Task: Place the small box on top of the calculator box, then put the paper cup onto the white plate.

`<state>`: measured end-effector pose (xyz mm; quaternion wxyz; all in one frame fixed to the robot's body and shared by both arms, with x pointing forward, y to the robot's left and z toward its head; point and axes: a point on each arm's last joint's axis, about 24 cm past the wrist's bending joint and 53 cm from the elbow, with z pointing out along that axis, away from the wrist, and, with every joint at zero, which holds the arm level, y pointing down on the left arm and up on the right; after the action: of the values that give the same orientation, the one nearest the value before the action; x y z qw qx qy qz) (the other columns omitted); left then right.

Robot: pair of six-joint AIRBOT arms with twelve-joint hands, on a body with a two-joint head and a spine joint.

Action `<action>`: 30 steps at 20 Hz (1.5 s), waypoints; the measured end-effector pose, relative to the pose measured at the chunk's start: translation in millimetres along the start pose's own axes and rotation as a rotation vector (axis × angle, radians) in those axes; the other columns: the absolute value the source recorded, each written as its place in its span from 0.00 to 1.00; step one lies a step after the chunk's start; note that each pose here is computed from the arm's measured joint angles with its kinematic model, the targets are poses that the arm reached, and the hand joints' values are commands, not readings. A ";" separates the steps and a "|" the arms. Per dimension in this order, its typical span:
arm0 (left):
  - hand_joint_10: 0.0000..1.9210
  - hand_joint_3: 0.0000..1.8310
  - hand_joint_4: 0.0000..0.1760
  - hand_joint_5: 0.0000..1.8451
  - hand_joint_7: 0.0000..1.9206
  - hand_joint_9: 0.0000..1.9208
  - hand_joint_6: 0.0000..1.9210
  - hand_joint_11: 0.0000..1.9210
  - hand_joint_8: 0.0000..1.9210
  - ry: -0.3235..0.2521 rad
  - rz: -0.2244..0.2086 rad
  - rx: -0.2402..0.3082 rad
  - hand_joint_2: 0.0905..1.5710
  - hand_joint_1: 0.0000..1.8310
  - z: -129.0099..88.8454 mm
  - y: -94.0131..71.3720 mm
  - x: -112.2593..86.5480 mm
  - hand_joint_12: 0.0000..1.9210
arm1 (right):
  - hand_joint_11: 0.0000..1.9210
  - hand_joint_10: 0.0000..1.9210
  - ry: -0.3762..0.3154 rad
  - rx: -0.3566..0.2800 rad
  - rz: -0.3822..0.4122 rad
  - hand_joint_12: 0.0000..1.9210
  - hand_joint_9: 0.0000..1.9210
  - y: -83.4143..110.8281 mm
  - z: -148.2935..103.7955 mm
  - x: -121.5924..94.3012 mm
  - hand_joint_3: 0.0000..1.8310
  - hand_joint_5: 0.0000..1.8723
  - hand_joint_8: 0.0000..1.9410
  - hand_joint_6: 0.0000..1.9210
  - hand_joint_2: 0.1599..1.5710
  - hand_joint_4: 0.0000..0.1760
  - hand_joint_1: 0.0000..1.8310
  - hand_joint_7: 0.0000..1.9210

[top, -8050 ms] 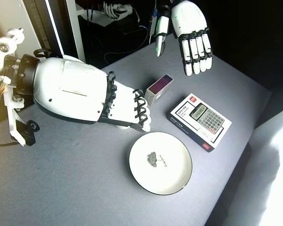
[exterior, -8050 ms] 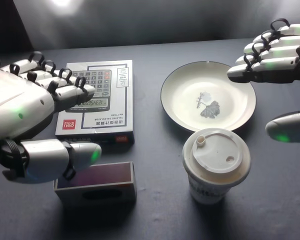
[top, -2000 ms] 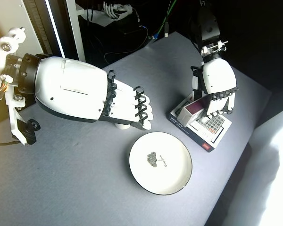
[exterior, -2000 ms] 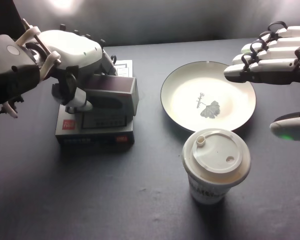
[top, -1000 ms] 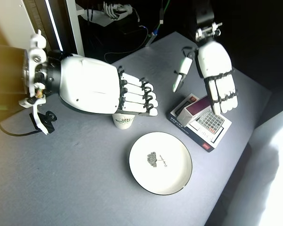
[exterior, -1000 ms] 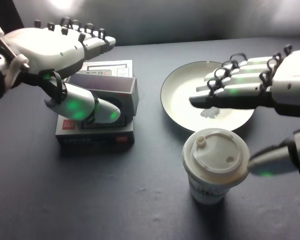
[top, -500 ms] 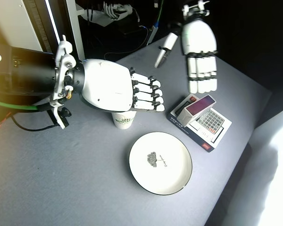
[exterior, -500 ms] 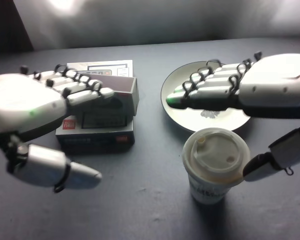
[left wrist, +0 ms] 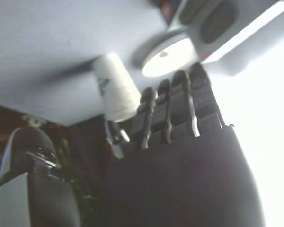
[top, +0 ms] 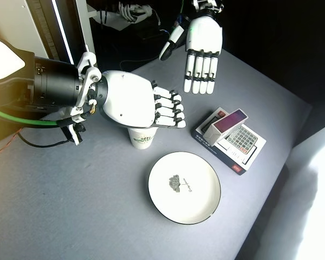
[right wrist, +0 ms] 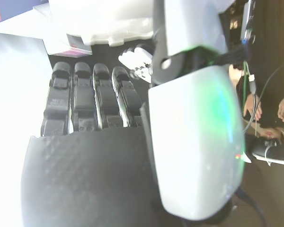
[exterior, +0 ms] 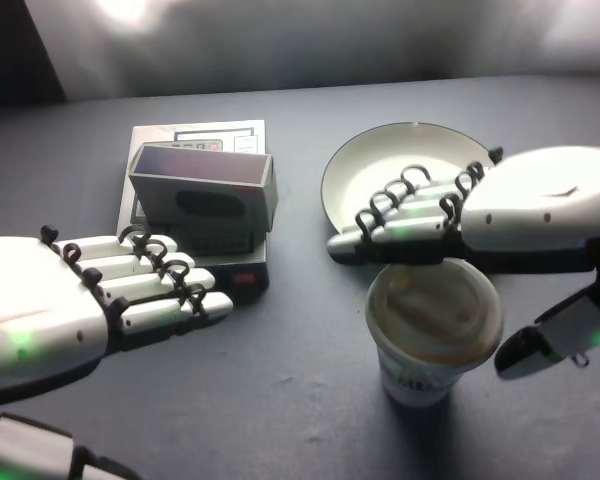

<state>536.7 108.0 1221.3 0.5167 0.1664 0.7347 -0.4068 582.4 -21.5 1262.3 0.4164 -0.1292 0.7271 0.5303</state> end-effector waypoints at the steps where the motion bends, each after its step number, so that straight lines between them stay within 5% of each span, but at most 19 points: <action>1: 0.00 0.01 0.00 0.00 0.00 0.00 0.00 0.00 0.00 -0.002 0.017 0.032 0.65 0.11 -0.6 -8.2 0.8 0.00 | 0.00 0.00 0.010 0.000 0.007 0.00 0.00 -0.5 0.1 3.1 0.00 0.00 0.00 0.00 0.56 0.00 0.69 0.00; 4: 0.00 0.00 0.00 0.00 0.01 0.01 0.00 0.00 0.00 -0.011 0.051 0.102 0.65 0.10 -0.8 -28.4 0.9 0.00 | 0.00 0.00 0.018 -0.004 0.009 0.00 0.00 0.0 0.3 5.5 0.00 0.00 0.00 0.00 0.53 0.00 0.66 0.00; 10: 0.00 0.00 0.00 0.00 0.01 0.01 0.00 0.00 0.00 -0.013 0.080 0.138 0.65 0.12 1.3 -44.9 0.7 0.01 | 0.00 0.00 0.030 -0.008 0.011 0.00 0.00 1.0 3.7 10.5 0.00 0.00 0.00 0.00 0.55 0.00 0.68 0.00; 18: 0.00 0.00 0.00 0.00 0.01 0.01 0.00 0.00 0.00 -0.002 0.103 0.102 0.67 0.09 5.2 -24.2 -6.0 0.01 | 0.00 0.00 0.055 -0.002 0.020 0.00 0.00 -3.2 7.8 21.0 0.01 0.00 0.00 0.00 0.58 0.00 0.68 0.00; 23: 0.00 0.00 0.00 0.00 0.02 0.02 0.00 0.01 0.00 -0.039 0.120 0.151 0.66 0.11 13.7 -41.0 -17.2 0.01 | 0.00 0.00 0.051 0.006 0.011 0.00 0.00 -8.4 7.3 18.9 0.00 0.00 0.00 0.00 0.58 0.00 0.69 0.00; 30: 0.00 0.00 0.00 0.00 0.02 0.02 0.00 0.01 0.00 -0.046 0.112 0.137 0.66 0.12 16.1 -39.4 -21.3 0.02 | 0.00 0.00 0.059 0.007 0.026 0.00 0.00 -11.1 6.6 22.5 0.00 0.00 0.00 0.00 0.59 0.00 0.70 0.00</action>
<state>529.3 75.2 1255.0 0.5427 0.2328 0.6826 -0.4305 578.5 -14.5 1237.6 0.3883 -0.1341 0.7425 0.5291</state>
